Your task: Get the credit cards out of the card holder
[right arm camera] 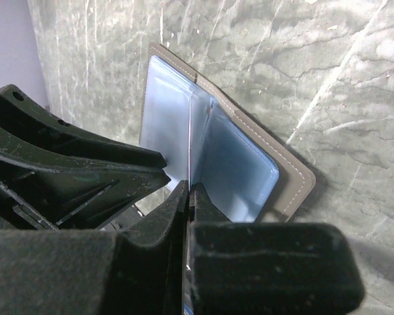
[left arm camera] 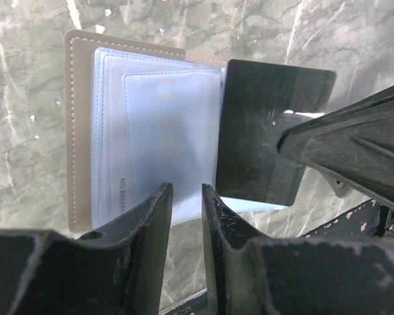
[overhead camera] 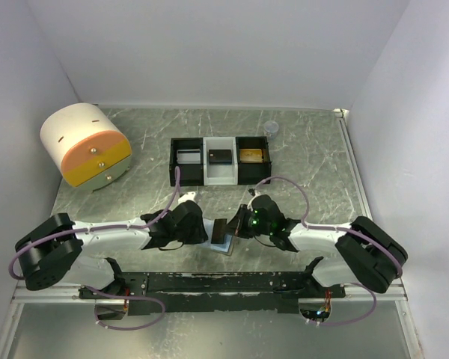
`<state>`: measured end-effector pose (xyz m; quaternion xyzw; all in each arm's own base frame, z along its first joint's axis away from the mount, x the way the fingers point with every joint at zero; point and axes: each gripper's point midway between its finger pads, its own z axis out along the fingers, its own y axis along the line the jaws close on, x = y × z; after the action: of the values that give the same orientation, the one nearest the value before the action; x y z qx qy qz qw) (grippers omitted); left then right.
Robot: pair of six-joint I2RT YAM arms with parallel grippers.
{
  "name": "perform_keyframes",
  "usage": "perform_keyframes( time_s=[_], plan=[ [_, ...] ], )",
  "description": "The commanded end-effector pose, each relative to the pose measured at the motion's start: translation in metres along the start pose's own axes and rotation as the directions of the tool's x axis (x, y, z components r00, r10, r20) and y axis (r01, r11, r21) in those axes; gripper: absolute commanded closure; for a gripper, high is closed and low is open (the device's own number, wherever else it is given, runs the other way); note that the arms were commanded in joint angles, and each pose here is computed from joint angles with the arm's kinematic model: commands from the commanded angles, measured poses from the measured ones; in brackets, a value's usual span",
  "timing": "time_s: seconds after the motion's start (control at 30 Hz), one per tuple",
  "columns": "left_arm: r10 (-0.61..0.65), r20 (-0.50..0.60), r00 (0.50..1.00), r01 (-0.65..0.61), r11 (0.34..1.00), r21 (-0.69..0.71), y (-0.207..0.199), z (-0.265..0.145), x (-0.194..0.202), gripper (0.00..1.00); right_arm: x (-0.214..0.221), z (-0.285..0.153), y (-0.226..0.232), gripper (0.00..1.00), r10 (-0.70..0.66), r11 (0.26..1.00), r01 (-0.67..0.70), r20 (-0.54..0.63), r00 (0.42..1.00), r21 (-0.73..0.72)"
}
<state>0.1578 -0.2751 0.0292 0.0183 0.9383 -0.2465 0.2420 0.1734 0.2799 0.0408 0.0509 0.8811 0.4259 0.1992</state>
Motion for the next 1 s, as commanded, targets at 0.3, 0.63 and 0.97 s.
perform_keyframes(
  time_s=[0.3, 0.63, 0.97],
  plan=[
    [0.106, 0.051, 0.993, -0.102, 0.992, -0.076, 0.011, -0.028, -0.036, 0.43, -0.037, -0.023, 0.007, 1.0, -0.193, 0.977, 0.18, 0.116, 0.974, 0.117],
    [0.153, 0.091, 0.984, -0.144, 0.985, -0.095, 0.027, -0.059, -0.097, 0.22, -0.071, -0.043, 0.041, 1.0, -0.39, 0.919, 0.389, 0.287, 0.875, 0.061],
    [0.247, 0.206, 0.947, -0.196, 0.951, -0.238, 0.059, -0.102, -0.148, 0.0, -0.123, -0.064, 0.058, 1.0, -0.679, 0.731, 0.627, 0.369, 0.634, 0.268]
  ],
)
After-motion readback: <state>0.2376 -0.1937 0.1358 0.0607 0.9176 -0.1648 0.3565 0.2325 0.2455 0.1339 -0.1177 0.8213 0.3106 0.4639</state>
